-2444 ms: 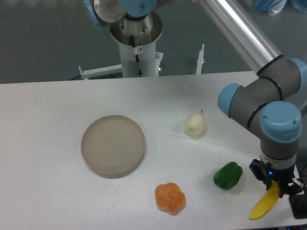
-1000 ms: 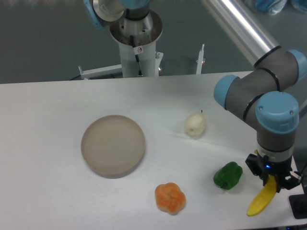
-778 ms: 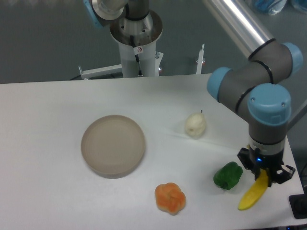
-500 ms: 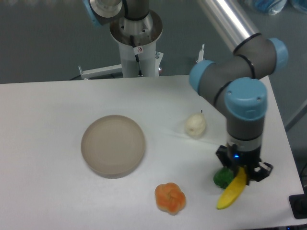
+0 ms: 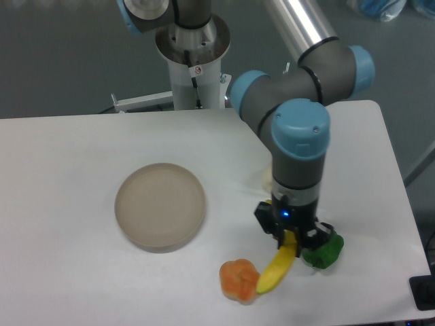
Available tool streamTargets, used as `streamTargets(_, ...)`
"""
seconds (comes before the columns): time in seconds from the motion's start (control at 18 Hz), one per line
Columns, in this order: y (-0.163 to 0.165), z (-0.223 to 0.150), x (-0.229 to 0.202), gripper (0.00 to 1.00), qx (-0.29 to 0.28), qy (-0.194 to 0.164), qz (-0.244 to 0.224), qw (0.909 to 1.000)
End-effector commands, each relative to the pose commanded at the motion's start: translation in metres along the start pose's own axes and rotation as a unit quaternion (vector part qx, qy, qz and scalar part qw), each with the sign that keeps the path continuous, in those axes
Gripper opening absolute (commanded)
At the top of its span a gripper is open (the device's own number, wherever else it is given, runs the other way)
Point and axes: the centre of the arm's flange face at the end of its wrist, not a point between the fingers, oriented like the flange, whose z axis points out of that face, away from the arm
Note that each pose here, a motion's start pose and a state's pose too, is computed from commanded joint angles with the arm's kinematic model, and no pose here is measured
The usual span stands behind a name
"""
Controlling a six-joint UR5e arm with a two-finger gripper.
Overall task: Place bananas on a plate
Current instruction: 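Carry the banana past the green pepper over to the beige plate, then lower the banana onto the plate surface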
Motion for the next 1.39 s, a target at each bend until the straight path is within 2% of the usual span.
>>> streamTargets(0.22, 0.025, 0.010, 0.055, 0.20, -0.024, 0.029, -0.015, 0.9992)
streamTargets(0.33, 0.038, 0.022, 0.080, 0.20, -0.033, 0.039, -0.041, 0.9979)
streamTargets(0.56, 0.041, 0.045, 0.124, 0.20, -0.041, 0.045, -0.069, 0.9957)
streamTargets(0.78, 0.026, 0.062, 0.172, 0.20, -0.032, 0.016, -0.036, 0.9987)
streamTargets(1.22, 0.023, 0.082, 0.225, 0.20, -0.053, 0.034, 0.015, 0.9979)
streamTargets(1.39, 0.021, 0.092, 0.231, 0.20, -0.059, 0.039, 0.015, 0.9974)
